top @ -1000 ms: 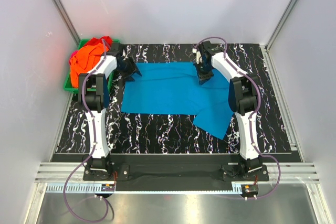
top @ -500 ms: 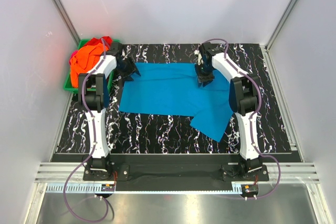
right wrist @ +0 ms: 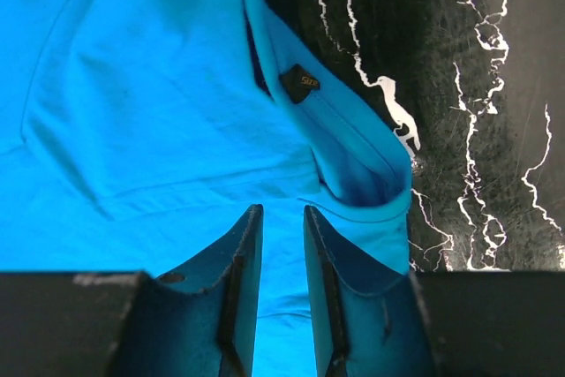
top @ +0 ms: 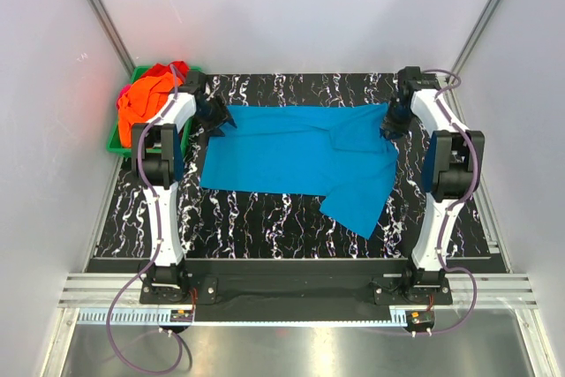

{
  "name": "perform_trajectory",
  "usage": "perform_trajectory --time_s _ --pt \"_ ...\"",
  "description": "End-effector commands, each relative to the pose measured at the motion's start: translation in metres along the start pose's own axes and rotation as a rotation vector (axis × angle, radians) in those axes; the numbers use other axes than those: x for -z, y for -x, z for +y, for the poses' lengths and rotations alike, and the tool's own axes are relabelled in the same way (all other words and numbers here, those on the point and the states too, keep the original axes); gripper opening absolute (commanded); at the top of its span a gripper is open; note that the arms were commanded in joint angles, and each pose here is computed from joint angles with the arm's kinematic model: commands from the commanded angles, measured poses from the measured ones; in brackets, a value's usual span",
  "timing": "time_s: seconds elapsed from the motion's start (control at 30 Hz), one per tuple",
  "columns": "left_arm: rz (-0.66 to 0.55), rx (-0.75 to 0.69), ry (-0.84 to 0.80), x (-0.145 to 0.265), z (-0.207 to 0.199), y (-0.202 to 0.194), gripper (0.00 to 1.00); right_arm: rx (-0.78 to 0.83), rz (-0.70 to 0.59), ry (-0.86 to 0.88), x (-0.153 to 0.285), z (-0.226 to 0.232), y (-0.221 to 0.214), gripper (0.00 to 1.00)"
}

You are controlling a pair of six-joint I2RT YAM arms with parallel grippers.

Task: Fold and stack the t-shirts
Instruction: Fold the tshirt

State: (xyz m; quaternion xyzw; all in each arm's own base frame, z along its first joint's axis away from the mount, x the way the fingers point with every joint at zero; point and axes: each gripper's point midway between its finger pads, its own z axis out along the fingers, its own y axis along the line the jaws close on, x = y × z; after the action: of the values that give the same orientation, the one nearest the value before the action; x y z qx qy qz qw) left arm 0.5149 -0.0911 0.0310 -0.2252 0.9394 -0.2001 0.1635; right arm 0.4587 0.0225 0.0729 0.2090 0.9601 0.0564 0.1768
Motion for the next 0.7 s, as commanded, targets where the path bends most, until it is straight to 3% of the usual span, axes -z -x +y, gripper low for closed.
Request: perform_trajectory --time_s 0.0,0.67 --pt "0.007 0.001 0.047 0.000 0.017 -0.003 0.59 -0.049 -0.010 -0.046 -0.003 0.000 -0.001 0.32" --pt "0.010 0.008 0.040 0.000 0.016 -0.004 0.59 -0.065 0.074 -0.098 -0.044 -0.017 -0.031 0.29"
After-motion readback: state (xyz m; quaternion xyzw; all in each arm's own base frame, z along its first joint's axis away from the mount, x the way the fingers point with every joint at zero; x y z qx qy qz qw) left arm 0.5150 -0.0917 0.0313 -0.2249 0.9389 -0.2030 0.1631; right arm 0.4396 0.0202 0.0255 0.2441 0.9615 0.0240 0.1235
